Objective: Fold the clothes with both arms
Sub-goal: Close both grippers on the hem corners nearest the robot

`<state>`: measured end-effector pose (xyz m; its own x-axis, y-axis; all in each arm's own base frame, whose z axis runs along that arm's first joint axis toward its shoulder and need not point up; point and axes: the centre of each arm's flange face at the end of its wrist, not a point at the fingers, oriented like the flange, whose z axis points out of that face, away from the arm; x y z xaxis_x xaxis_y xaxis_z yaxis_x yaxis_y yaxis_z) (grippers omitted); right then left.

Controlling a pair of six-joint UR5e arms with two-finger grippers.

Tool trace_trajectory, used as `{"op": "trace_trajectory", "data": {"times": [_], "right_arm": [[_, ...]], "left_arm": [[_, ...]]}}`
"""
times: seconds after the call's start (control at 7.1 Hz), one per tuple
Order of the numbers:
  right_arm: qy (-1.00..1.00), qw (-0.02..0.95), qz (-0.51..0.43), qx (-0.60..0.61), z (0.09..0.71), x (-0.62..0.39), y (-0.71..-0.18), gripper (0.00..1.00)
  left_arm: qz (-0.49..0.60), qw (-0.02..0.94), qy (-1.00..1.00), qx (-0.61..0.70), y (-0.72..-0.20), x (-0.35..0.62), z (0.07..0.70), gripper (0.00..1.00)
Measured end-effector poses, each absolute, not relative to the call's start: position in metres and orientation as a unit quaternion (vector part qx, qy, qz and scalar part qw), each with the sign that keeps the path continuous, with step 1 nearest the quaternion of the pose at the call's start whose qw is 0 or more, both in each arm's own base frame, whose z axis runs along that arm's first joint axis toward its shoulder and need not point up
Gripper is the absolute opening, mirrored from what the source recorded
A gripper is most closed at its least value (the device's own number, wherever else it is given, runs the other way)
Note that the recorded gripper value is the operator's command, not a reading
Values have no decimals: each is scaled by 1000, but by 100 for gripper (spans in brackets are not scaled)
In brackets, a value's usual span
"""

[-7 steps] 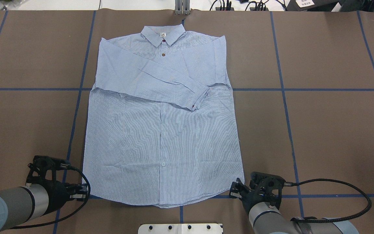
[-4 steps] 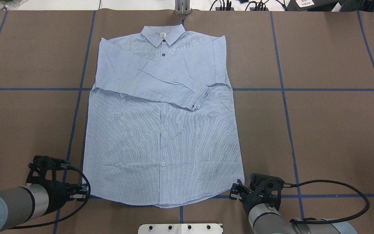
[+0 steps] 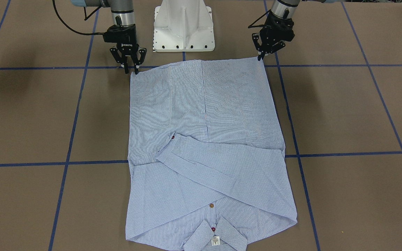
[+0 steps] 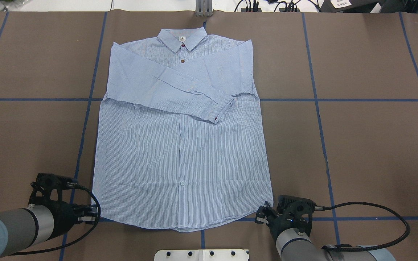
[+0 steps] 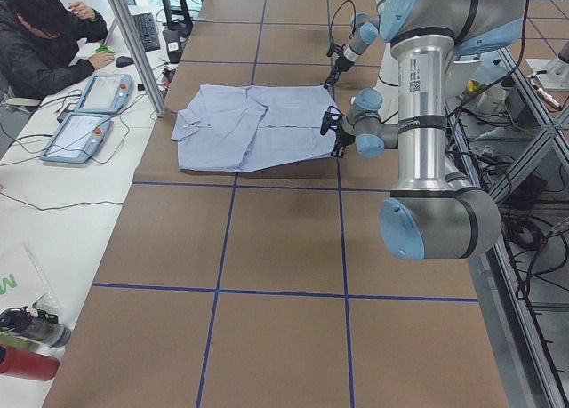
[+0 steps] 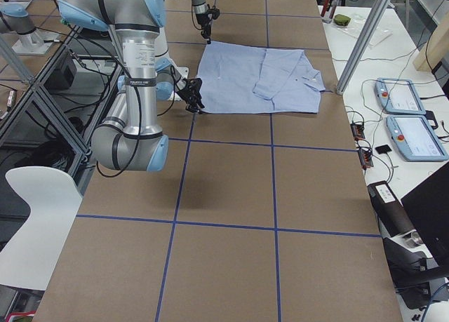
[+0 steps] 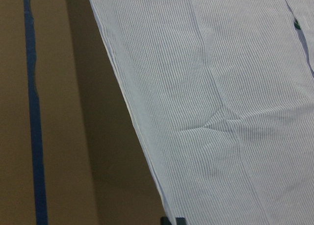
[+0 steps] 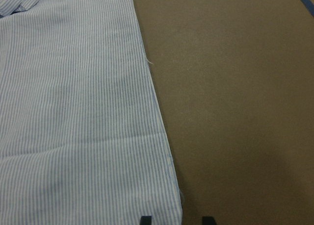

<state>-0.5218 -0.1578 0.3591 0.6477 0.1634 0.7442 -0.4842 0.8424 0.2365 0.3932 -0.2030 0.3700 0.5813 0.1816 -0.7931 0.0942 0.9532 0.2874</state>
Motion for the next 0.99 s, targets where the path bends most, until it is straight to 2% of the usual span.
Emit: {"op": "trace_trajectory", "data": {"times": [0.14,0.42,0.56,0.7,0.99], "right_arm": [[-377,883,183,213,359,-523,-158,43],[-376,883,183,213,360,-525,-157,36],[-377,883,183,213,360,-526,-157,21],[-378,882,184,214,358,-527,-157,0],[-382,878,187,218,352,-535,-158,0]], "left_arm": [[25,876,457,151,-203,393,370,0],[26,876,458,151,-203,393,369,0],[26,875,458,151,-203,393,368,0],[26,875,459,151,-203,393,368,0],[25,875,459,152,-203,392,367,0]]}}
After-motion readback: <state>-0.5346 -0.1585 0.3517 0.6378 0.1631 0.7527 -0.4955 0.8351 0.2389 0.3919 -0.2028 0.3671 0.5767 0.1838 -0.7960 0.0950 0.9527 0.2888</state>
